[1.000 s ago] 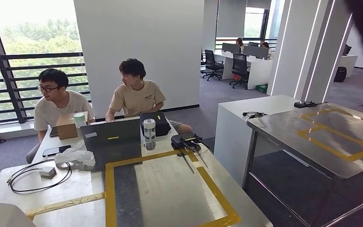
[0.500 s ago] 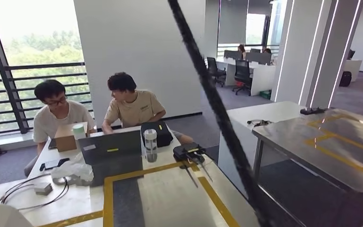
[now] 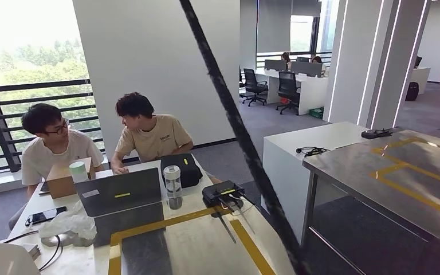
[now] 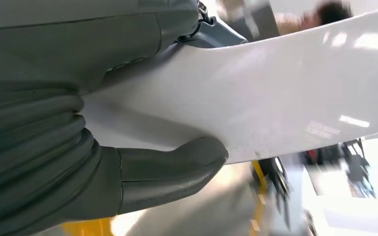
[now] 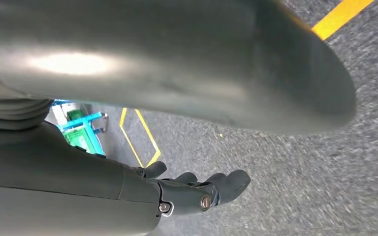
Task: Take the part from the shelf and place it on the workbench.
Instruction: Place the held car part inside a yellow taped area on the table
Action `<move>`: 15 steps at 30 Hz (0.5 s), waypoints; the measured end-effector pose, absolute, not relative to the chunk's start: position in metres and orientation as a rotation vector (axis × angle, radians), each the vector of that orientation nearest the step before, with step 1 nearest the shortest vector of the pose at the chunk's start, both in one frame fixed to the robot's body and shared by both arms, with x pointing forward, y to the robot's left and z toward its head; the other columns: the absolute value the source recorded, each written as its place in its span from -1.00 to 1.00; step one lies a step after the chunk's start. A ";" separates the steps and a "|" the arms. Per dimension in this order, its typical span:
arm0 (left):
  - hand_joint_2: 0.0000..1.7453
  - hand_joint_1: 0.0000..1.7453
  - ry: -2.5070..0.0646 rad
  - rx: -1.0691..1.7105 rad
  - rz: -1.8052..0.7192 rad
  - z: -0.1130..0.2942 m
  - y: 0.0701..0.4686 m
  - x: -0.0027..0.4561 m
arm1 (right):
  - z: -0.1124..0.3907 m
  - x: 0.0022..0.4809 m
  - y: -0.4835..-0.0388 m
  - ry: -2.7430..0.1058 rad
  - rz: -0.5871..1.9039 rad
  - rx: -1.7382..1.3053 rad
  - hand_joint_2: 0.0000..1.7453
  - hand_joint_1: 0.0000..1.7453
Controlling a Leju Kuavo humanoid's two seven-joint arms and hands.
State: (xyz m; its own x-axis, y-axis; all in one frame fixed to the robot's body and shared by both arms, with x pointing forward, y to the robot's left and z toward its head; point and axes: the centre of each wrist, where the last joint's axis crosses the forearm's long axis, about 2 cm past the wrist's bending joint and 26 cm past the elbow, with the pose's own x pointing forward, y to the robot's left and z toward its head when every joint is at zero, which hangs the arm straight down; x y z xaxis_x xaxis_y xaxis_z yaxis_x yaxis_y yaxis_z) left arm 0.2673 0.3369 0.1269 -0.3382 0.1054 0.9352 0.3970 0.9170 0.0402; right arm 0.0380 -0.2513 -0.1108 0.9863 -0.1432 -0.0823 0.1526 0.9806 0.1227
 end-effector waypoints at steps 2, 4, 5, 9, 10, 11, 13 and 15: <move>1.00 1.00 -1.880 -0.123 -0.401 0.123 0.340 0.272 | -0.111 0.038 -0.250 0.071 -0.145 0.129 -1.00 -1.00; 1.00 1.00 -1.843 0.115 -0.496 0.118 0.342 0.279 | -0.111 0.038 -0.250 0.074 -0.136 0.129 -1.00 -1.00; 1.00 1.00 -1.820 0.228 -0.542 0.115 0.342 0.285 | -0.110 0.039 -0.249 0.074 -0.129 0.130 -1.00 -1.00; 1.00 1.00 -1.723 0.596 -0.701 0.103 0.341 0.322 | -0.110 0.043 -0.249 0.071 -0.091 0.126 -1.00 -1.00; 1.00 1.00 -1.699 0.682 -0.739 0.102 0.341 0.333 | -0.110 0.045 -0.249 0.068 -0.080 0.125 -1.00 -1.00; 1.00 1.00 -1.681 0.753 -0.772 0.103 0.341 0.345 | -0.110 0.046 -0.249 0.066 -0.071 0.124 -1.00 -1.00; 1.00 1.00 -1.661 0.814 -0.812 0.105 0.340 0.366 | -0.109 0.048 -0.249 0.063 -0.061 0.121 -1.00 -1.00; 1.00 1.00 -1.664 0.824 -0.843 0.108 0.334 0.381 | -0.109 0.048 -0.250 0.063 -0.058 0.118 -1.00 -1.00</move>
State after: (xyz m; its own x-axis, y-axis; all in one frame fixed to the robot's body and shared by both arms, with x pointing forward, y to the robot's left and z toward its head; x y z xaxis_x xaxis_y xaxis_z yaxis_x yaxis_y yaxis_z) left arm 0.3811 0.3340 0.1077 -0.2147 -0.8473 0.4858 -0.1094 0.5151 0.8501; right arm 0.0484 -0.2501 -0.1095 0.9963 -0.0543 -0.0660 0.0617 0.9914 0.1157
